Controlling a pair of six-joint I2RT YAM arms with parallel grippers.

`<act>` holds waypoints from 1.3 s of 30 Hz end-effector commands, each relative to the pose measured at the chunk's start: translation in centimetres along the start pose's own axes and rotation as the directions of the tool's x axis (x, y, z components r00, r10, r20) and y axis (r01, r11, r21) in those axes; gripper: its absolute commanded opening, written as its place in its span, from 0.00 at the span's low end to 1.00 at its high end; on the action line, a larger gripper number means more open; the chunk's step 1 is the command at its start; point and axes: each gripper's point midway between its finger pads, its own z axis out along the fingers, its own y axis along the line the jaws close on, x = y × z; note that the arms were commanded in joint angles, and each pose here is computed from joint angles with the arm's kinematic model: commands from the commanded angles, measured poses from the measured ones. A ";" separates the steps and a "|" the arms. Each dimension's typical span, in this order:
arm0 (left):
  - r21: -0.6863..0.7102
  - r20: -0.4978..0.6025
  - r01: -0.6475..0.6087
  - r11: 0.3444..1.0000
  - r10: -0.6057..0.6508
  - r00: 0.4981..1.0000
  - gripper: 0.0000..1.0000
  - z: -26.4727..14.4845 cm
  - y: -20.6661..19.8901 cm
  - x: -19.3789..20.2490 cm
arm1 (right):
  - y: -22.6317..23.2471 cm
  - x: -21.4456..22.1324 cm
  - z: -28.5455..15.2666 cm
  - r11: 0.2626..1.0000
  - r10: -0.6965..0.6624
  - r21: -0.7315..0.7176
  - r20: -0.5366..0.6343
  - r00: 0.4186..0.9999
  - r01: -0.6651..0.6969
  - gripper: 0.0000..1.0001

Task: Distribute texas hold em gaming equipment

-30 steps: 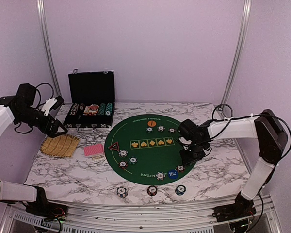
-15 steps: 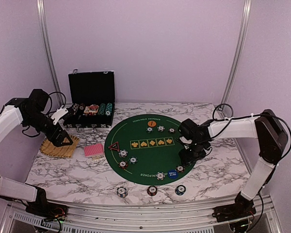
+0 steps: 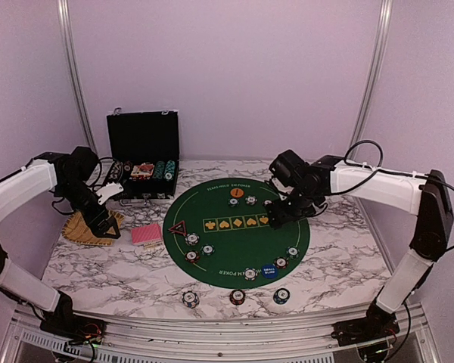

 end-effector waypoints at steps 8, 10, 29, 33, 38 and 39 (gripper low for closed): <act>-0.281 0.020 0.042 0.959 -0.038 0.999 0.99 -4.7 6.1 -4.0 | 6.1 -6.5 -4.6 0.989 0.044 -0.149 0.200 0.979 -0.014 0.99; -0.380 0.038 0.094 0.920 -0.086 0.996 0.99 -6.0 8.1 -4.6 | 6.5 -7.2 -4.7 0.981 0.082 -0.191 0.236 0.968 -0.036 0.99; -0.454 0.197 0.140 0.880 -0.054 0.979 0.99 -7.4 8.2 -4.2 | 12.8 -9.6 -2.9 0.915 0.130 -0.403 0.294 0.947 0.000 0.99; -0.340 0.149 0.032 0.940 0.020 0.989 0.99 -4.2 5.3 -3.4 | 14.5 -10.1 -3.2 0.907 0.112 -0.420 0.318 0.941 0.034 0.99; -0.183 0.120 -0.091 0.979 0.114 0.986 0.99 -0.5 1.8 -2.3 | 16.4 -10.5 -3.1 0.890 0.126 -0.456 0.316 0.940 0.034 0.99; -0.164 0.109 -0.113 0.980 0.132 0.985 0.99 0.1 1.3 -2.2 | 16.7 -10.6 -3.2 0.884 0.132 -0.467 0.317 0.939 0.034 0.99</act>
